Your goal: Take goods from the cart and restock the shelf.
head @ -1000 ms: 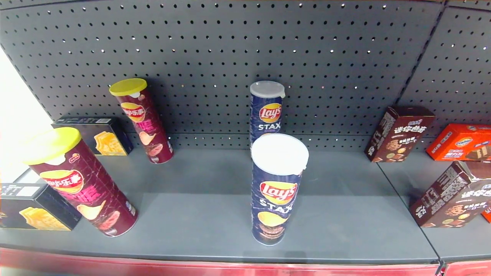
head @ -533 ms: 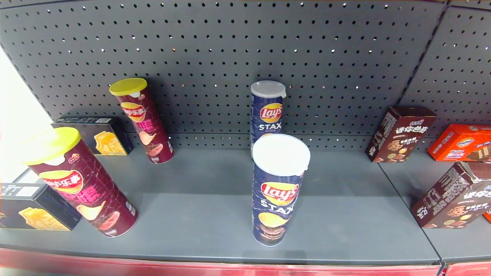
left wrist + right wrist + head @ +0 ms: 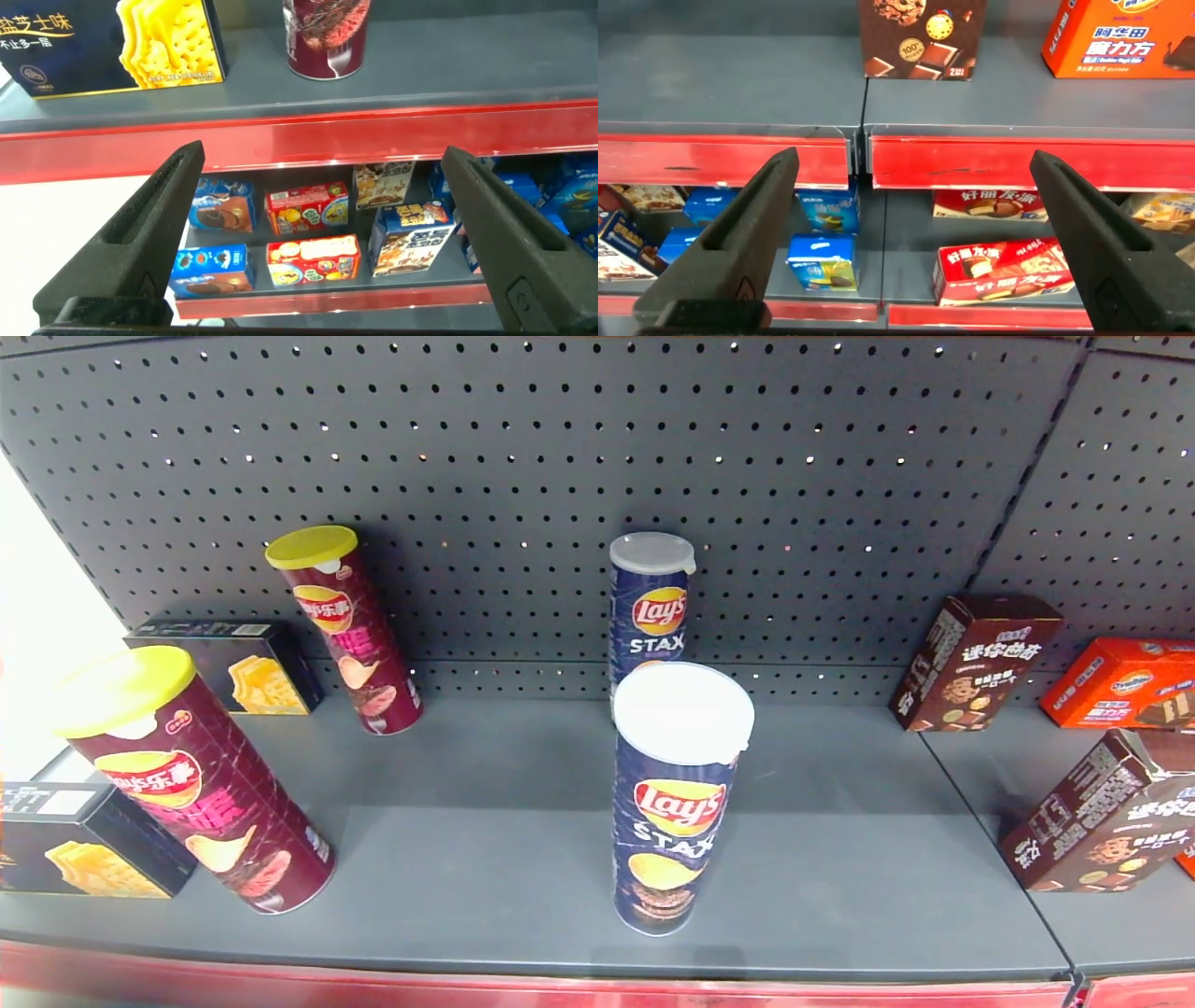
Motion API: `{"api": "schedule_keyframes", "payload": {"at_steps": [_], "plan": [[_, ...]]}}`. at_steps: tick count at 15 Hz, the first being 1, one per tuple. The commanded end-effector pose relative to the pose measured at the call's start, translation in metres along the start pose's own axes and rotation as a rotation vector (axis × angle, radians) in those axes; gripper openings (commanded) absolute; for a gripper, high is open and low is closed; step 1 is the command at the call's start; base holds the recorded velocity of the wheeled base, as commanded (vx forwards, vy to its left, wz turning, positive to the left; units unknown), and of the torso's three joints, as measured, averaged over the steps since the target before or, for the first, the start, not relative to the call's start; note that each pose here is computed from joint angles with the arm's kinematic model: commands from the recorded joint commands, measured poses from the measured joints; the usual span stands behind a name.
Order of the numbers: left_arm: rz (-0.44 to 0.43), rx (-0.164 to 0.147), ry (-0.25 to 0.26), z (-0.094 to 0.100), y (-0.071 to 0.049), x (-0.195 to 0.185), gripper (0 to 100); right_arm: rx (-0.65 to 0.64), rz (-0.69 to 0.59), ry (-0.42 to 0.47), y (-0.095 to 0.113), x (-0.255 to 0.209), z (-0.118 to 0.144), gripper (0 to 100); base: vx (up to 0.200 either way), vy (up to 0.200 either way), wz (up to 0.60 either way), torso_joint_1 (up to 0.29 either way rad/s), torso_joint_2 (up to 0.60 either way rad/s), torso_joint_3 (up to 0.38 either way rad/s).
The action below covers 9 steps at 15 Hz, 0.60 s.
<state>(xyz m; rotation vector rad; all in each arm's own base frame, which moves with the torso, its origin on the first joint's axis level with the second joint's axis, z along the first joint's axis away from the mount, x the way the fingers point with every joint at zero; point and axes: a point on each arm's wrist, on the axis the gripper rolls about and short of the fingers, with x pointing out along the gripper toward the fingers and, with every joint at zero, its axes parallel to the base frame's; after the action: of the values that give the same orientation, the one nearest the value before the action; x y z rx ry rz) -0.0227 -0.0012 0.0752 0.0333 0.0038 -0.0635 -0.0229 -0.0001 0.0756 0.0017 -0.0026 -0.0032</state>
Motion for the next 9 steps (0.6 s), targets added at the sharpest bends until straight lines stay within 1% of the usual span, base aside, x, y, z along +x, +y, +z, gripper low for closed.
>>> {"api": "schedule_keyframes", "payload": {"at_steps": [1, 9], "plan": [[0.002, 0.000, 0.000, 0.0000, 0.0000, 0.0000, 100, 0.000, 0.000, 0.001, 0.0000, 0.0001, 0.0001, 100, 0.000, 0.000, 0.00, 0.000, 0.00, 0.000], [0.000, 0.000, 0.001, 0.0000, 0.0000, 0.0001, 100, 0.000, 0.000, 0.003, 0.0000, 0.0001, -0.0001, 100, 0.000, 0.000, 0.00, 0.000, 0.00, 0.000]]}}
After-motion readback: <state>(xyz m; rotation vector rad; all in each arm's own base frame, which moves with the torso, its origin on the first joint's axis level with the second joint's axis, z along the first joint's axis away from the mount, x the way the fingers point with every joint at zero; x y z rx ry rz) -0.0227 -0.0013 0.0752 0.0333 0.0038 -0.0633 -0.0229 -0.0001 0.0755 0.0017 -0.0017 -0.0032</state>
